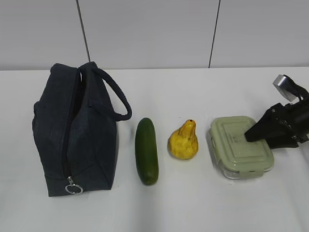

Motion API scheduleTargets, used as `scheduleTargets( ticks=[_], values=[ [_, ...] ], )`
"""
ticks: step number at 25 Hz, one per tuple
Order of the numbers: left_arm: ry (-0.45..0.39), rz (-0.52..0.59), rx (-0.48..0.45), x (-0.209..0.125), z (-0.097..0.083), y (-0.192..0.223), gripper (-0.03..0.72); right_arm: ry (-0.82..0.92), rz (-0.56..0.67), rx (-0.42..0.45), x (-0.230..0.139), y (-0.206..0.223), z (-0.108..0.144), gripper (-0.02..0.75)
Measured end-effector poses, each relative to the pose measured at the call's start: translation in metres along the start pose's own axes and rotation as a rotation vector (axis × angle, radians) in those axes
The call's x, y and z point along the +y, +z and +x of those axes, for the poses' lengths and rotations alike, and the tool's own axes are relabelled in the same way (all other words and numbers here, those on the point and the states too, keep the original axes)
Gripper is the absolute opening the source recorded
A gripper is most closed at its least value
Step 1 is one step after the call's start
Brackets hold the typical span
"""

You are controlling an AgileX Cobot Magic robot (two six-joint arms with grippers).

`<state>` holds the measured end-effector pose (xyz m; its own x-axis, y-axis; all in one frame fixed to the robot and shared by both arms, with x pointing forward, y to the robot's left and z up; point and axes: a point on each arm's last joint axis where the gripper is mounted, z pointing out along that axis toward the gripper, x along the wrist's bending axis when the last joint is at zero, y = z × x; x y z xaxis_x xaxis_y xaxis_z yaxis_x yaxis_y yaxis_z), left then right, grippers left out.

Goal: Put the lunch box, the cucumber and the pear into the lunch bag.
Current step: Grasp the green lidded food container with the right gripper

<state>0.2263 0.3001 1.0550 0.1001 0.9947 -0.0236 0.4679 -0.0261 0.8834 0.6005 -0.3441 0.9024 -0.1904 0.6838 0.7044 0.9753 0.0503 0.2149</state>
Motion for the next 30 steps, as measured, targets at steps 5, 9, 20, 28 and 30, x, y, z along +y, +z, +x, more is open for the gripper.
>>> scheduleTargets(
  ticks=[5, 9, 20, 28, 30],
  values=[
    [0.0, 0.0, 0.0, 0.0, 0.0, 0.0, 0.342, 0.0, 0.0, 0.016, 0.0004, -0.0001, 0.0017, 0.41],
    [0.0, 0.0, 0.0, 0.0, 0.0, 0.0, 0.342, 0.0, 0.001, 0.02, 0.0003, -0.0001, 0.0021, 0.384],
    [0.0, 0.0, 0.0, 0.0, 0.0, 0.0, 0.342, 0.0, 0.003, 0.022, 0.0002, -0.0001, 0.0023, 0.361],
    [0.0, 0.0, 0.0, 0.0, 0.0, 0.0, 0.342, 0.001, 0.001, 0.024, 0.0003, -0.0001, 0.0024, 0.361],
    [0.0, 0.0, 0.0, 0.0, 0.0, 0.0, 0.342, -0.001, 0.001, 0.024, 0.0003, -0.0001, 0.0024, 0.36]
  ],
)
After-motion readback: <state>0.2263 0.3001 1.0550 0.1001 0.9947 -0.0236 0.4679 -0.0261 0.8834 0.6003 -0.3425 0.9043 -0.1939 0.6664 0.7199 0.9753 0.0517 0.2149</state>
